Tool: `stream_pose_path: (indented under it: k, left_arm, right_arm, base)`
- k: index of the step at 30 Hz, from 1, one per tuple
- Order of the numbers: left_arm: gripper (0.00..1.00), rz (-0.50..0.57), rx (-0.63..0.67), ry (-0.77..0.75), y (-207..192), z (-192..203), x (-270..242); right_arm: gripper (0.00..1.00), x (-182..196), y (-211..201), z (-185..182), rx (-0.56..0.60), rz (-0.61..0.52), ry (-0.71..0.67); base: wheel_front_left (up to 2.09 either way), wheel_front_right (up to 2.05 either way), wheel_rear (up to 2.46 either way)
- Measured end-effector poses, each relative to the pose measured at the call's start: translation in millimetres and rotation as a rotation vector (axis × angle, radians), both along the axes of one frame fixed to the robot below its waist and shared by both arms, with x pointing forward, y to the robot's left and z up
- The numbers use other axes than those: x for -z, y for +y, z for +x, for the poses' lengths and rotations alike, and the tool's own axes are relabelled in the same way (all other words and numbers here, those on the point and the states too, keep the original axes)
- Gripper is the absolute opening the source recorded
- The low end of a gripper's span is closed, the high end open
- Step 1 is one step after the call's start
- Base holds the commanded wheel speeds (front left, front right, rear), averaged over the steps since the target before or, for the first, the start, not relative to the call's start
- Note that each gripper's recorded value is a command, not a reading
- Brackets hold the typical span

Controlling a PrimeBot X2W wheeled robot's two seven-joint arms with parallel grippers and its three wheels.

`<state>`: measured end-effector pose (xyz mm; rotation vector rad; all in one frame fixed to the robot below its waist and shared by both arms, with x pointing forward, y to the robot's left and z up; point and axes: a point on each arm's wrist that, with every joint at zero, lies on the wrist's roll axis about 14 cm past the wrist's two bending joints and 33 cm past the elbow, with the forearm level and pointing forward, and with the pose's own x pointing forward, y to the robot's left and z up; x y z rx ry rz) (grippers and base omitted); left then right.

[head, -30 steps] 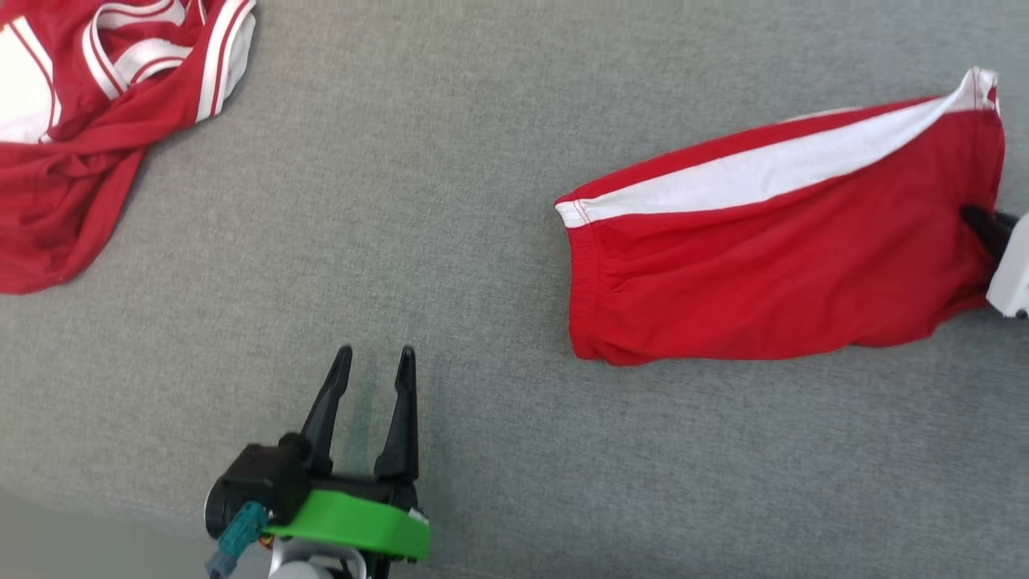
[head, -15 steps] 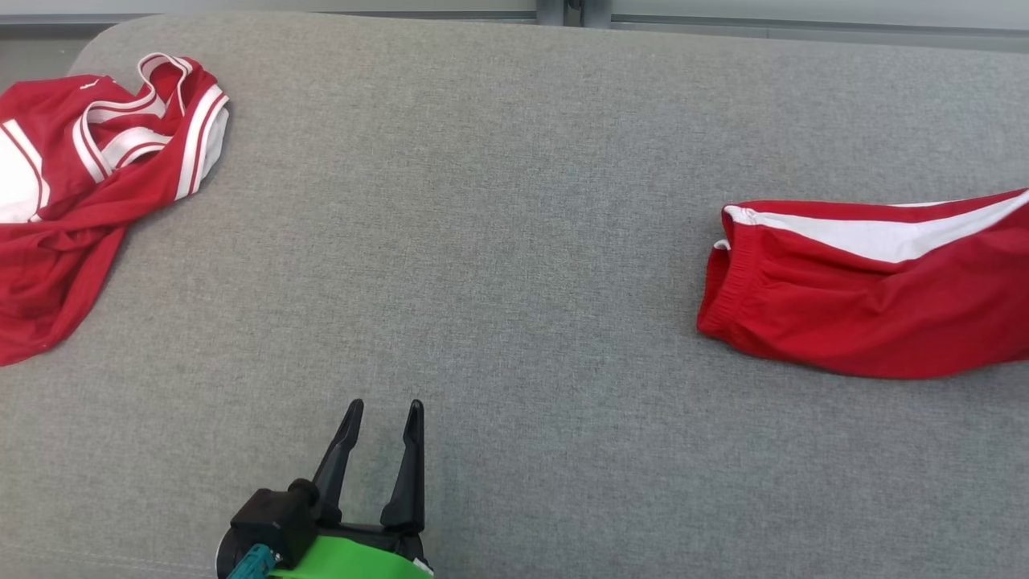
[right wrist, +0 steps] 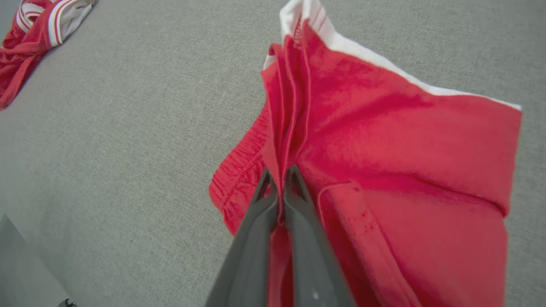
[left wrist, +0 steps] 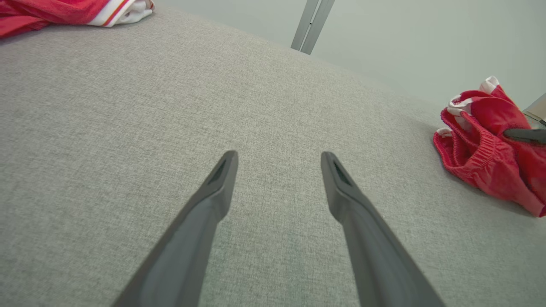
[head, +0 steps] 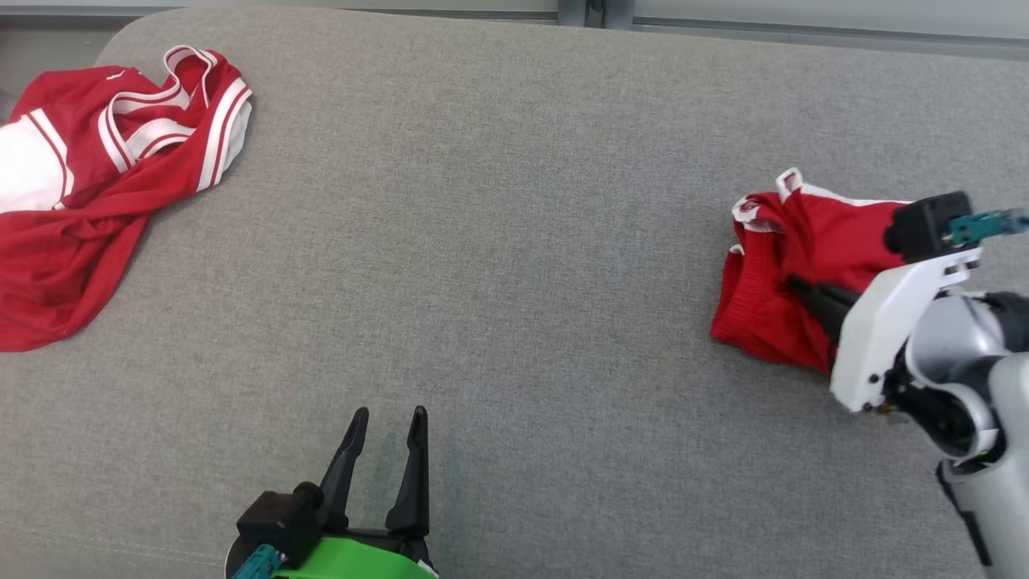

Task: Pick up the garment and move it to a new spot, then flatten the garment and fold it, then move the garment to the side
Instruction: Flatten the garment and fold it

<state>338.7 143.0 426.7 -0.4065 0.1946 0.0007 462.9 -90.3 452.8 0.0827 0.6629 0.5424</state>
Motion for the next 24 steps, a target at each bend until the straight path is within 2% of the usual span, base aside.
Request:
stream_pose_path:
  k: [11, 12, 13, 14, 19, 22, 24]
  left_arm:
    - [1.0, 0.0, 0.013, 0.01, -3, -1, 4]
    - [1.0, -0.001, 0.018, 0.01, -4, -1, 4]
    - [1.0, -0.002, 0.022, 0.009, -6, -2, 3]
    - [1.0, -0.003, 0.025, 0.007, -7, -2, 3]
    - [1.0, 0.005, 0.027, -0.005, -6, -6, -1]
    - [1.0, 0.013, 0.017, -0.007, -3, -13, -1]
    - [1.0, 0.017, 0.008, -0.008, 0, -19, -2]
  right_arm:
    - [0.0, 12, 16, 0, 0.024, 0.005, -0.031]
    - [0.22, 13, 18, 0, 0.027, 0.008, -0.035]
    - [0.64, 12, 21, -1, 0.024, 0.013, -0.044]
    - [1.0, 11, 27, -3, 0.014, 0.023, -0.045]
    - [1.0, -18, 46, -8, 0.028, 0.168, -0.132]
    - [1.0, -37, 34, -14, 0.083, 0.224, -0.223]
    - [1.0, -47, 16, -22, 0.12, 0.21, -0.309]
  base:
    - [0.0, 0.0, 0.0]
    - [0.0, 0.0, 0.0]
    - [0.0, 0.0, 0.0]
    - [0.0, 0.0, 0.0]
    - [0.0, 0.0, 0.0]
    - [0.0, 0.0, 0.0]
    - [0.0, 0.0, 0.0]
